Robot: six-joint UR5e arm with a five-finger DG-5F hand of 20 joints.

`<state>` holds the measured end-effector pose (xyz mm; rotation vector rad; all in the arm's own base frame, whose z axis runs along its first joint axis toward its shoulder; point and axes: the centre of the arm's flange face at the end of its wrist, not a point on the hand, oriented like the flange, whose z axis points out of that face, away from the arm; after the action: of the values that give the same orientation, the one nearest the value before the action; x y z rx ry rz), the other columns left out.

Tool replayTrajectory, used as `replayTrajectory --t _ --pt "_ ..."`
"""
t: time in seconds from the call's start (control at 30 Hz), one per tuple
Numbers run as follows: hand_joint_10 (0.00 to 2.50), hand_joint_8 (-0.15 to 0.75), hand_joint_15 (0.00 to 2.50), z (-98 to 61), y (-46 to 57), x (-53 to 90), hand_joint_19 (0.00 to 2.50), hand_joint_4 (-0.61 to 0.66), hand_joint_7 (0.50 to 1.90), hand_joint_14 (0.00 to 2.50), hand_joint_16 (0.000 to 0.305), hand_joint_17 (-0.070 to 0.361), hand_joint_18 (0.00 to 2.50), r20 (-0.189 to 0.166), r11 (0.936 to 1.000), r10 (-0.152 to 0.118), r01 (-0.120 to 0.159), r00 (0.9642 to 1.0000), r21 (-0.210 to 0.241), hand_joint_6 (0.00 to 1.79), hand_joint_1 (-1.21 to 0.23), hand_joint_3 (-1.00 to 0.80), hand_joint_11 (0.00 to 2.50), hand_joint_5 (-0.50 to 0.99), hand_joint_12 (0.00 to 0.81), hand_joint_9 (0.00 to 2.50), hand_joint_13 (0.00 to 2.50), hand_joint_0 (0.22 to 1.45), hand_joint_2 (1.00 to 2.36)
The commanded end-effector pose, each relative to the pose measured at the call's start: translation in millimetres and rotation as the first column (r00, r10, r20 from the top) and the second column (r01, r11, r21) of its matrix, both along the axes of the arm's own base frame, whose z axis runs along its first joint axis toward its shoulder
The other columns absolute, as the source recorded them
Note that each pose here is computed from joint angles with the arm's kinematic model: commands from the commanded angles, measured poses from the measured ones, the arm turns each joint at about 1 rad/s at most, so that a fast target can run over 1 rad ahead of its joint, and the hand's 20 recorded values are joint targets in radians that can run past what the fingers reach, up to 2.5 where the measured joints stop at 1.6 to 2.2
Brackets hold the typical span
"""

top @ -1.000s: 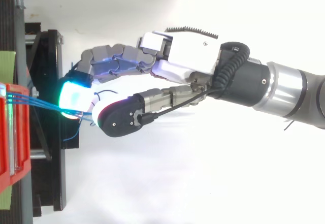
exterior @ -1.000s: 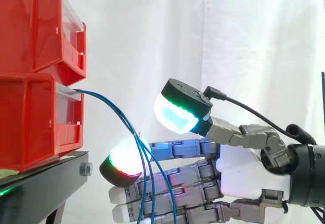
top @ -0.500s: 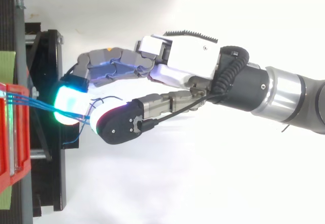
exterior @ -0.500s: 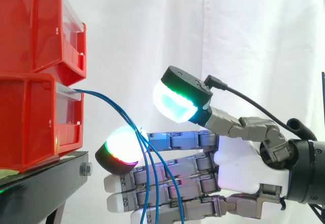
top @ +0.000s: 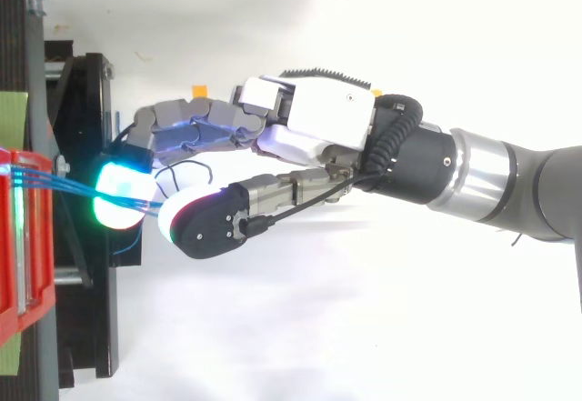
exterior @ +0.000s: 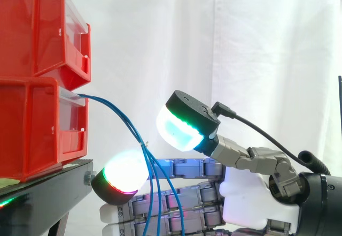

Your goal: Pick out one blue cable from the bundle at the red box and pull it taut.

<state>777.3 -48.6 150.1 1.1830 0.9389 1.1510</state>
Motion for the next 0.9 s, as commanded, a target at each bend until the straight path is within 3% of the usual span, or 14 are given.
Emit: replayTrajectory --t 0.0,0.33,0.6,0.87 --pt "0.01 0.247 0.27 0.3 0.0 0.5 0.38 0.16 1.09 0.01 0.041 0.092 0.31 0.005 1.0000 0.002 -0.002 1.0000 0.001 0.50 -0.55 -0.40 0.35 -0.18 0.308 0.42 0.38 0.55 1.01" --pt "0.01 0.241 0.27 1.4 2.1 1.6 0.38 0.14 1.11 0.01 0.040 0.090 0.32 0.017 0.9997 0.024 -0.024 0.9996 0.010 0.50 -0.56 -0.37 0.35 -0.18 0.305 0.42 0.38 0.57 1.01" --pt "0.01 0.239 0.27 3.0 2.2 2.9 0.38 0.14 1.12 0.01 0.040 0.090 0.32 0.035 0.9970 0.076 -0.077 0.9965 0.008 0.50 -0.58 -0.34 0.35 -0.18 0.304 0.43 0.39 0.58 1.02" --pt "0.01 0.238 0.27 1.8 -2.9 1.9 0.38 0.14 1.13 0.01 0.040 0.089 0.33 0.029 0.9968 0.080 -0.080 0.9964 0.008 0.50 -0.58 -0.33 0.36 -0.18 0.304 0.43 0.39 0.59 1.02"
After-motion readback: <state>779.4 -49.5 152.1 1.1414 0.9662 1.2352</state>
